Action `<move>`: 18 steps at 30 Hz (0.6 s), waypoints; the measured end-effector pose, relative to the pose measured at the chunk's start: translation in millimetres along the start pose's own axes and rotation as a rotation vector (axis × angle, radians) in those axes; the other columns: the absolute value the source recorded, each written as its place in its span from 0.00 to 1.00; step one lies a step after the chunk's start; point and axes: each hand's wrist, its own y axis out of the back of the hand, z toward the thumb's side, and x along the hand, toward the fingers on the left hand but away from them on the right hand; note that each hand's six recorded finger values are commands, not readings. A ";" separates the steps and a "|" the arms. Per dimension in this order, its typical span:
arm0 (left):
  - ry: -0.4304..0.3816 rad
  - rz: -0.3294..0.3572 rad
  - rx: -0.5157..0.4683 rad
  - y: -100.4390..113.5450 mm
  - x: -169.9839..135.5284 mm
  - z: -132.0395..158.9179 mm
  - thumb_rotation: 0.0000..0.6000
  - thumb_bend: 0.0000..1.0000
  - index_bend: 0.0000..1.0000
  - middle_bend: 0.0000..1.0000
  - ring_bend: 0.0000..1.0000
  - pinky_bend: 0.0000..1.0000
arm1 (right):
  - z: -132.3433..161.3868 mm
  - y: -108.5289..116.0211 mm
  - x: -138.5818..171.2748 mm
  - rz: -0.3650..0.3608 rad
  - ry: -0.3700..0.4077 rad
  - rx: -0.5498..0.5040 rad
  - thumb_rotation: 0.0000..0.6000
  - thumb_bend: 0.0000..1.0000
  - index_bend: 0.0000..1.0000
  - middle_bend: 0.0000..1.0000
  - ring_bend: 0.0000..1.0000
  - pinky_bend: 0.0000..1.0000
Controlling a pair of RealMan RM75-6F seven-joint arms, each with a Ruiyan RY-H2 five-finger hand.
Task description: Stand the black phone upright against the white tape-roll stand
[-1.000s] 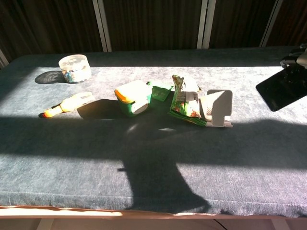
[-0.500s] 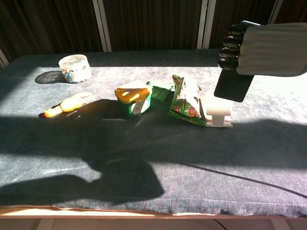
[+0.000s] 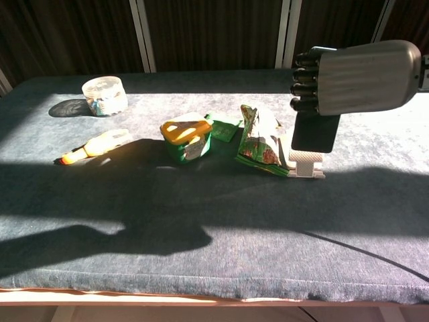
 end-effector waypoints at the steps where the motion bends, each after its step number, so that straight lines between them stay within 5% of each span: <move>1: 0.001 0.000 0.000 0.0 0.1 -0.3 1.00 0.41 0.00 0.00 0.02 0.05 | 2.4 -1.3 -0.4 0.003 0.004 -0.001 1.00 0.36 0.97 0.70 0.64 0.46; 18: 0.008 -0.010 -0.002 -0.5 1.2 -1.6 1.00 0.41 0.00 0.00 0.02 0.05 | 15.7 -13.9 -8.6 0.073 0.016 0.000 1.00 0.36 0.97 0.70 0.66 0.46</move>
